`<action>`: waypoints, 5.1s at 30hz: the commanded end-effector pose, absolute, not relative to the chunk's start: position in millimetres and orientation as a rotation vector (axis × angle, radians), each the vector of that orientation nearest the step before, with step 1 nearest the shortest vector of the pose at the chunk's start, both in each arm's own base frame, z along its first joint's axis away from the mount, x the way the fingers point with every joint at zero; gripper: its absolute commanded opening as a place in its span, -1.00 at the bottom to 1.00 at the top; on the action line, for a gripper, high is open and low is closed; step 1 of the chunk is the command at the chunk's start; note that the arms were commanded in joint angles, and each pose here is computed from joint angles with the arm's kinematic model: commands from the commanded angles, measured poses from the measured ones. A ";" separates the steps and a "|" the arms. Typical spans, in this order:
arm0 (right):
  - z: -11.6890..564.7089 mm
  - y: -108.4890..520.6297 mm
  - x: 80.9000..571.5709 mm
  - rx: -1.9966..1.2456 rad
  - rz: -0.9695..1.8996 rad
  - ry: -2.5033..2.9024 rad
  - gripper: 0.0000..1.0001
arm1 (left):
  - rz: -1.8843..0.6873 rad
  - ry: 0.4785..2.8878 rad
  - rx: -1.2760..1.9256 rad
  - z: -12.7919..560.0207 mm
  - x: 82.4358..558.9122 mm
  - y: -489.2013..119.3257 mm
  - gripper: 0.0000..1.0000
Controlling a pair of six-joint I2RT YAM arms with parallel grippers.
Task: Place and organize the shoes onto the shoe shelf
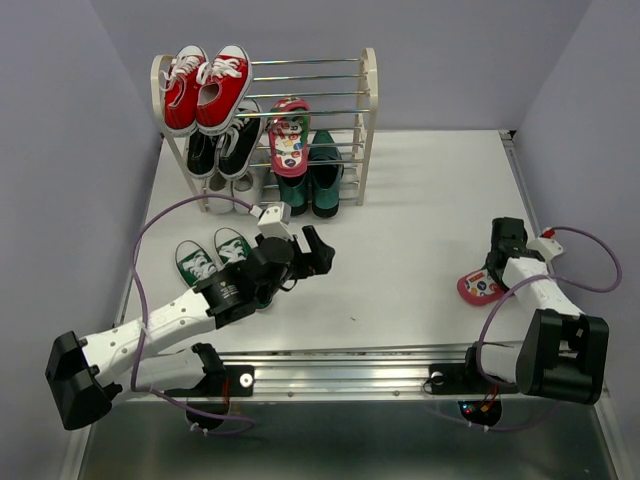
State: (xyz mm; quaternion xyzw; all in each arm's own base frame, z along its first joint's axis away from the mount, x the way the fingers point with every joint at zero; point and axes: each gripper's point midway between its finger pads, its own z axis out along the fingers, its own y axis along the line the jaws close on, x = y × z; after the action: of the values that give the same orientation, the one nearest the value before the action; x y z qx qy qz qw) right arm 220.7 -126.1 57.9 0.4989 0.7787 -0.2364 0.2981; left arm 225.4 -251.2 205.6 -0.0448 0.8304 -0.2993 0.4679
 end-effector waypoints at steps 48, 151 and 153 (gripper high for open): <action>189.0 227.2 337.0 -0.184 0.347 2.040 -0.99 | -0.640 1.955 -0.320 204.9 209.3 -177.9 0.98; 364.0 279.7 516.6 0.563 0.127 1.478 -0.91 | -0.647 1.878 -0.368 221.0 198.9 -146.6 0.98; 366.3 281.5 519.6 0.573 0.138 1.458 -0.91 | -0.647 1.876 -0.369 221.4 199.0 -146.3 0.98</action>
State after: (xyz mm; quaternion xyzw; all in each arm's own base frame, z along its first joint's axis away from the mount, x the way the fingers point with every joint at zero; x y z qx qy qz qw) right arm 516.3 281.8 300.5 0.1878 0.7298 0.0055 0.6573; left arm 196.9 -147.0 217.1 -0.1525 0.7948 -0.2686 0.5224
